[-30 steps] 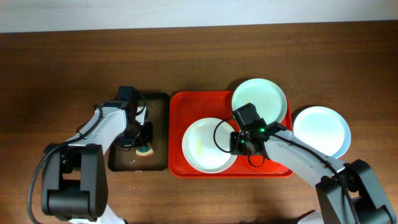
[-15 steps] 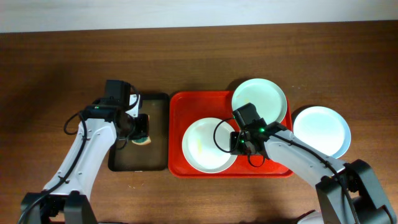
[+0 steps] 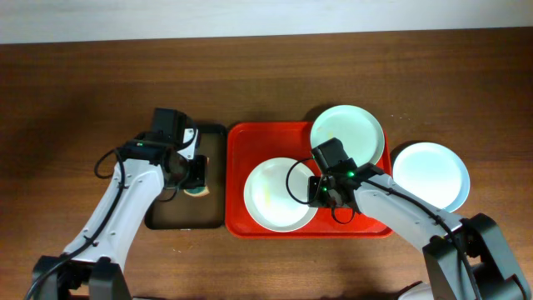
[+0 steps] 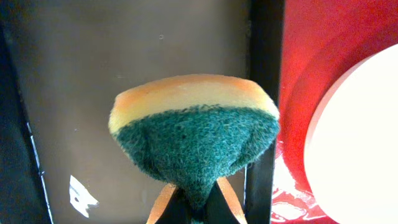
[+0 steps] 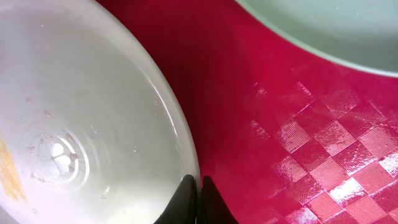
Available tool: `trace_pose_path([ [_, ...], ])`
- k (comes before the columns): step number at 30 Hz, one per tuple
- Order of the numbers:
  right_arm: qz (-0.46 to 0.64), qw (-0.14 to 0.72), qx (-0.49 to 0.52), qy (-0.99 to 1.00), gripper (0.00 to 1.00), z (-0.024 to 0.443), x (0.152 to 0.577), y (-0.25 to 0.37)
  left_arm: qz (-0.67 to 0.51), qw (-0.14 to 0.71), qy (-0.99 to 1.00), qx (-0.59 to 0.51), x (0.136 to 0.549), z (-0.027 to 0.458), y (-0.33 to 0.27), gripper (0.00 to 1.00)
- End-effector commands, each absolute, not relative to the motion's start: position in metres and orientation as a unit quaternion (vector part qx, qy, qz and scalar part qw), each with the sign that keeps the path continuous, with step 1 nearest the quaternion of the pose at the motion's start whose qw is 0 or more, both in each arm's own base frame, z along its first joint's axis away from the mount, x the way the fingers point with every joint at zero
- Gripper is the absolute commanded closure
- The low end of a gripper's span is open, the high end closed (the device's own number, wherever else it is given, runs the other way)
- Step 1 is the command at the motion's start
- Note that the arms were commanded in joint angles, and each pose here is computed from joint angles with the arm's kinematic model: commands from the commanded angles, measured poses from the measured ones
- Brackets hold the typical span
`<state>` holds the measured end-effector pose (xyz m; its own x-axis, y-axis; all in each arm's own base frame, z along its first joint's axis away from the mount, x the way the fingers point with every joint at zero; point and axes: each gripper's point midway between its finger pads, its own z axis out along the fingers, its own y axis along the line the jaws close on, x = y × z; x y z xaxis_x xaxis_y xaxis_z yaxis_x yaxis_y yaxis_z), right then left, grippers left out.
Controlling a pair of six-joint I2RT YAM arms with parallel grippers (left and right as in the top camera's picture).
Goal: Clean dirty plates on tray and stack at the side
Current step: 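Carry the sponge with the left gripper over to the white plate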
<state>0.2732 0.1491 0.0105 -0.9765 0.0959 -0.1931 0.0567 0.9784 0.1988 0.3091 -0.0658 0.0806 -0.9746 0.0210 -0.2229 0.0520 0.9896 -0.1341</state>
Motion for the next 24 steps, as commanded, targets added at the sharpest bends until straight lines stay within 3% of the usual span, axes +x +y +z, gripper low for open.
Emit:
trace_pose_path([
  [1, 0.099, 0.104, 0.041, 0.989, 0.96, 0.012, 0.276, 0.152, -0.048, 0.137, 0.989, 0.032, 0.316, 0.093, -0.065, 1.0],
  [18, 0.136, 0.086, 0.054, 0.986, 0.96, 0.015, 0.272, 0.165, -0.05, 0.144, 0.988, 0.036, 0.32, 0.092, -0.069, 1.0],
  [20, 0.138, 0.092, 0.054, 0.985, 0.83, 0.016, 0.274, 0.166, -0.05, 0.143, 0.988, 0.036, 0.32, 0.092, -0.069, 1.0],
  [21, 0.14, 0.097, 0.053, 0.984, 0.82, 0.017, 0.277, 0.167, -0.05, 0.144, 0.988, 0.036, 0.32, 0.092, -0.069, 1.0],
  [22, 0.14, 0.101, 0.053, 0.983, 0.93, 0.017, 0.279, 0.167, -0.05, 0.144, 0.988, 0.036, 0.32, 0.092, -0.069, 1.0],
  [24, 0.142, 0.107, 0.053, 0.983, 0.96, 0.018, 0.281, 0.168, -0.05, 0.147, 0.987, 0.036, 0.322, 0.092, -0.069, 1.0],
])
